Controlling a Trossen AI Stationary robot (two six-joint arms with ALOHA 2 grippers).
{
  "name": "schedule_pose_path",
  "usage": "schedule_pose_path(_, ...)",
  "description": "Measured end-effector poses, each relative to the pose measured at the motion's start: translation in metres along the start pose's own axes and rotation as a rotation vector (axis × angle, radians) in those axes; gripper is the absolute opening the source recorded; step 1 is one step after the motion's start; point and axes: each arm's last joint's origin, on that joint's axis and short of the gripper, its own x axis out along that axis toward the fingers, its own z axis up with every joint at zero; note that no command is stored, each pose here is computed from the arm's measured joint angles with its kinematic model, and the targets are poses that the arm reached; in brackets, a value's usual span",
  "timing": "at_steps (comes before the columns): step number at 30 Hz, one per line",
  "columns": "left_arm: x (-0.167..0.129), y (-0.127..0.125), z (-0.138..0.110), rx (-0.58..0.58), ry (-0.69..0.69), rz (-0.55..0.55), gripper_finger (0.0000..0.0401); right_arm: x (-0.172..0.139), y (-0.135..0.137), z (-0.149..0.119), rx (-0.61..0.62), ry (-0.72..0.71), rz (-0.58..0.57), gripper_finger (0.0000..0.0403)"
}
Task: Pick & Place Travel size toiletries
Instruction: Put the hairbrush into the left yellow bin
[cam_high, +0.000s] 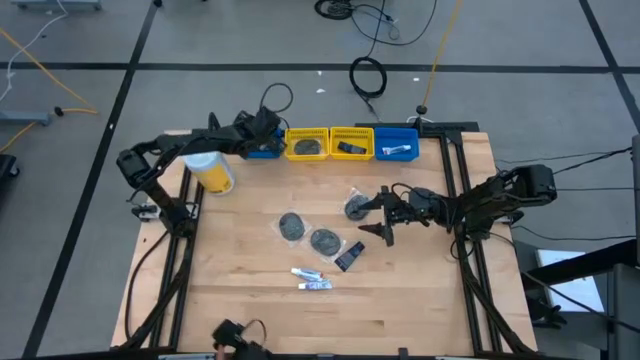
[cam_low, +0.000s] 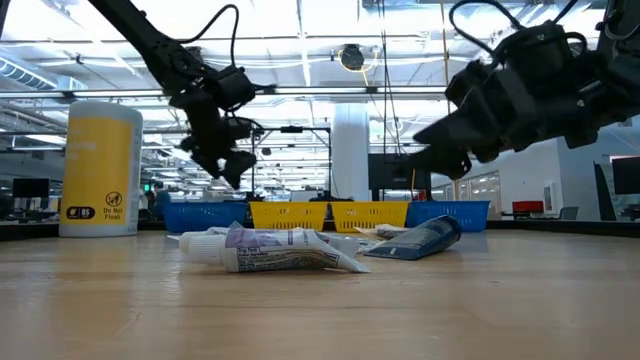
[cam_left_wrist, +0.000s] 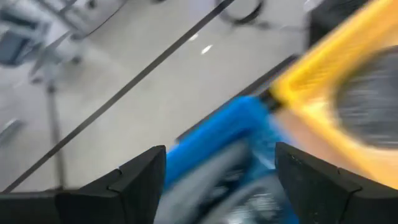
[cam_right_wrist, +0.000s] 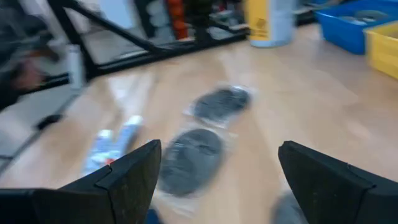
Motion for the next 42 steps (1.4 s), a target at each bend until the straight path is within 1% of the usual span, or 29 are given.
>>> schedule_pose_path(3,-0.003,-0.024,-0.011,0.004,-0.097,-0.130,0.0276,0.000,-0.003,-0.005,0.005,0.044,-0.064,0.0320)
schedule_pose_path(6,-0.011,-0.051,-0.025,0.000,-0.234,-0.303,0.0272,0.000,-0.004,-0.007,0.005,0.061,-0.111,0.0320)
schedule_pose_path(9,-0.026,-0.077,-0.040,0.001,-0.380,-0.481,0.0271,0.000,-0.004,-0.008,-0.005,0.068,-0.109,0.0320)
schedule_pose_path(13,-0.054,-0.108,-0.062,0.044,-0.538,-0.698,0.0271,0.000,-0.001,-0.009,-0.048,0.076,-0.090,0.0319)
schedule_pose_path(16,-0.076,-0.128,-0.075,0.096,-0.587,-0.807,0.0271,0.001,0.004,-0.010,-0.087,0.078,-0.069,0.0319)
schedule_pose_path(20,-0.102,-0.152,-0.090,0.173,-0.600,-0.916,0.0271,0.001,0.006,-0.007,-0.105,0.052,-0.056,0.0319)
schedule_pose_path(22,-0.112,-0.161,-0.099,0.234,-0.588,-0.955,0.0271,0.001,0.006,-0.007,-0.105,0.052,-0.057,0.0319)
schedule_pose_path(24,-0.117,-0.167,-0.108,0.282,-0.548,-0.956,0.0271,0.001,0.006,-0.007,-0.105,0.052,-0.056,0.0319)
schedule_pose_path(27,-0.119,-0.167,-0.118,0.243,-0.440,-0.865,0.0271,0.001,0.006,-0.007,-0.105,0.053,-0.057,0.0319)
schedule_pose_path(30,-0.121,-0.158,-0.124,0.216,-0.306,-0.797,0.0271,0.001,0.006,-0.007,-0.103,0.052,-0.057,0.0319)
schedule_pose_path(32,-0.122,-0.147,-0.128,0.201,-0.208,-0.745,0.0271,0.001,0.006,-0.007,-0.103,0.052,-0.057,0.0319)
schedule_pose_path(36,-0.124,-0.126,-0.129,0.145,-0.090,-0.671,0.0271,0.001,0.005,-0.008,-0.097,0.061,-0.062,0.0319)
schedule_pose_path(38,-0.122,-0.121,-0.132,0.123,-0.064,-0.656,0.0271,0.001,0.005,-0.008,-0.089,0.059,-0.062,0.0319)
schedule_pose_path(42,-0.111,-0.116,-0.144,0.035,-0.096,-0.669,0.0271,0.001,0.005,-0.008,-0.085,0.061,-0.063,0.0319)
